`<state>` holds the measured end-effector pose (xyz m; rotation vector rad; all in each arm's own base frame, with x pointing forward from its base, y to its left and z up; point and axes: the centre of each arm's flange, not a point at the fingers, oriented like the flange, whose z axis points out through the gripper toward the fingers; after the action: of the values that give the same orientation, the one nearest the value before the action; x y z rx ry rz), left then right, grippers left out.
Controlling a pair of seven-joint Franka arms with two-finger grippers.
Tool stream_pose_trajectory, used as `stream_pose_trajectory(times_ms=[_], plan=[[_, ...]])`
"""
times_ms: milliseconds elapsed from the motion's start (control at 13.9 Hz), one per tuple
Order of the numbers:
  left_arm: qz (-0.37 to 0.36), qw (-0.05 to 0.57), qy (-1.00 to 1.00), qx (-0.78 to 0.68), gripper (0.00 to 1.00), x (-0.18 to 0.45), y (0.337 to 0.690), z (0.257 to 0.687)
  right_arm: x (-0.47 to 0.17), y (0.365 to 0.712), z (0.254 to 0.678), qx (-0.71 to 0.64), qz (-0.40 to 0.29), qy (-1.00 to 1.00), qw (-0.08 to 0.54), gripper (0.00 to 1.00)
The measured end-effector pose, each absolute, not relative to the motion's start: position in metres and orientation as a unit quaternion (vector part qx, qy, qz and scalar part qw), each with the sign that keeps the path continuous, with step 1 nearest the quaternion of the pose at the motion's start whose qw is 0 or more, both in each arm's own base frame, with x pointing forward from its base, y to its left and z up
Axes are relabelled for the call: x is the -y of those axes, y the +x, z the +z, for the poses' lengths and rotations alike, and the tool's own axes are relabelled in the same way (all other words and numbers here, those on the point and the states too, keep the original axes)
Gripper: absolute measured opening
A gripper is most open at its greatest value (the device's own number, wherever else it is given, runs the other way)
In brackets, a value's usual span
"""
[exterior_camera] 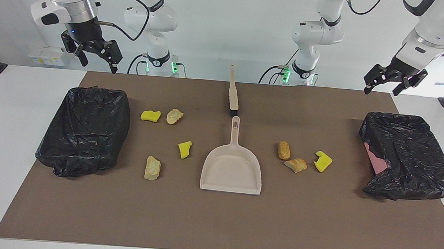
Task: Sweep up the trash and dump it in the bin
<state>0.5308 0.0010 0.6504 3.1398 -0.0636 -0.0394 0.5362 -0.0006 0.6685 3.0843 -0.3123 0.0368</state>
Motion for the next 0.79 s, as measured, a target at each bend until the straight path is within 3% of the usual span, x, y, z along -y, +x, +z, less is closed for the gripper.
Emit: stream_pose_trajectory(times_ms=[791], plan=[[-0.02,0.001,0.999,0.041,1.0,-0.0008,0.5282,0.6464,0.0065,0.5363,0.667,0.106,0.01,0.994,0.021,1.0]])
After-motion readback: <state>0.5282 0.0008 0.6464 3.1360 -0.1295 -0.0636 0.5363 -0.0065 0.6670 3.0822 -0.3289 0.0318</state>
